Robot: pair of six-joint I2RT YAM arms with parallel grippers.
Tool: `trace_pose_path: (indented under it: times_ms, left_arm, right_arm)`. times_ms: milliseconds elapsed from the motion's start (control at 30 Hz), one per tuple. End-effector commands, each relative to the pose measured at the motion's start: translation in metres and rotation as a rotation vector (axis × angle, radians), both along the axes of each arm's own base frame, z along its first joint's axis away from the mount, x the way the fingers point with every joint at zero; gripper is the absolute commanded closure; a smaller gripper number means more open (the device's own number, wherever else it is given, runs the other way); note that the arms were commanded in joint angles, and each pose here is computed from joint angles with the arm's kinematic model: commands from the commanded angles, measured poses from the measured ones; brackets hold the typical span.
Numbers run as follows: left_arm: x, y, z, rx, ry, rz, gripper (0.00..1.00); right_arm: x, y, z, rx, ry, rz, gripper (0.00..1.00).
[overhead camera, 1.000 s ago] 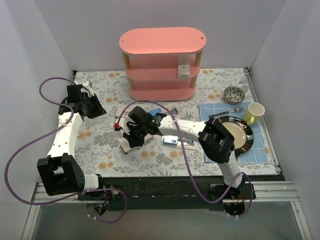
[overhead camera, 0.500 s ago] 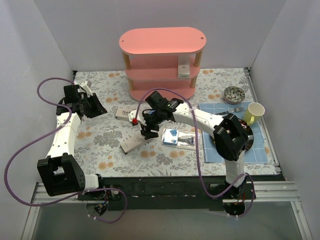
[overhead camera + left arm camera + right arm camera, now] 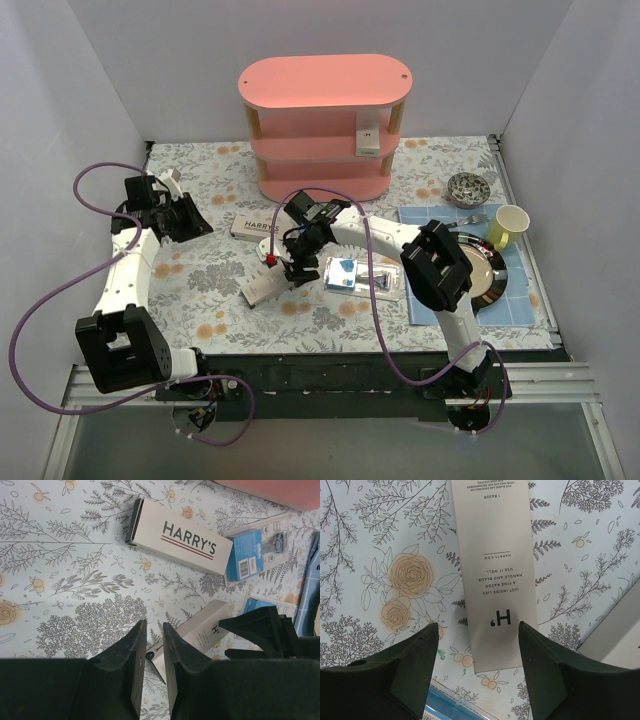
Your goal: Place and organize the shaving razors onto the shelf
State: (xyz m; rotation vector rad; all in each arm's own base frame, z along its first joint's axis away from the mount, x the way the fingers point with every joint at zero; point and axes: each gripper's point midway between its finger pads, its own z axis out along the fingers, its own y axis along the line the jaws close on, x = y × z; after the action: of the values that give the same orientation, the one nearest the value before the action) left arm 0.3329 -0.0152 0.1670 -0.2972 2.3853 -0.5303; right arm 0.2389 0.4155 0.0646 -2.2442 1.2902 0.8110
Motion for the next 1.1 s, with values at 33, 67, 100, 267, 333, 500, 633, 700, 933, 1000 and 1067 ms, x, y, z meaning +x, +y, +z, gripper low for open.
trace_pose_path:
  times_ms: [33, 67, 100, 267, 333, 500, 633, 700, 933, 1000, 1067]
  left_arm:
    - [-0.007, -0.002, 0.004, -0.011, -0.019, -0.017, 0.80]
    - [-0.008, -0.002, 0.003, -0.016, -0.018, -0.017, 0.81]
    - [-0.009, -0.002, 0.003, -0.019, -0.017, -0.018, 0.81]
    - [-0.010, -0.002, 0.000, -0.026, -0.009, -0.017, 0.80]
    - [-0.009, -0.001, 0.001, -0.031, -0.011, -0.017, 0.80]
    - [-0.008, 0.000, 0.001, -0.037, -0.010, -0.016, 0.81]
    - [-0.009, 0.000, 0.001, -0.041, -0.014, -0.014, 0.81]
    - [-0.010, 0.001, -0.001, -0.042, -0.010, -0.012, 0.81]
    - [-0.009, 0.001, -0.002, -0.054, -0.008, -0.012, 0.81]
    - [-0.008, 0.001, 0.000, -0.056, -0.012, -0.014, 0.81]
    - [-0.008, -0.001, 0.001, -0.063, -0.013, -0.017, 0.81]
  right_arm:
    - [0.010, 0.012, 0.013, 0.058, -0.025, 0.019, 0.27]
    - [0.010, 0.013, 0.012, 0.060, -0.029, 0.022, 0.27]
    - [0.010, 0.013, 0.012, 0.059, -0.028, 0.024, 0.27]
    - [0.018, 0.016, 0.008, 0.061, -0.043, 0.003, 0.27]
    - [0.022, 0.014, 0.002, 0.047, -0.042, -0.003, 0.27]
    - [0.029, 0.016, -0.003, 0.044, -0.004, -0.015, 0.26]
    - [0.034, 0.016, -0.003, 0.043, -0.009, -0.012, 0.26]
    - [0.034, 0.016, -0.003, 0.041, -0.010, -0.017, 0.25]
    - [0.024, 0.002, -0.016, -0.040, 0.025, 0.034, 0.32]
    - [0.020, -0.001, -0.016, -0.059, 0.052, 0.027, 0.38]
    - [0.015, -0.002, -0.010, -0.056, 0.086, 0.007, 0.42]
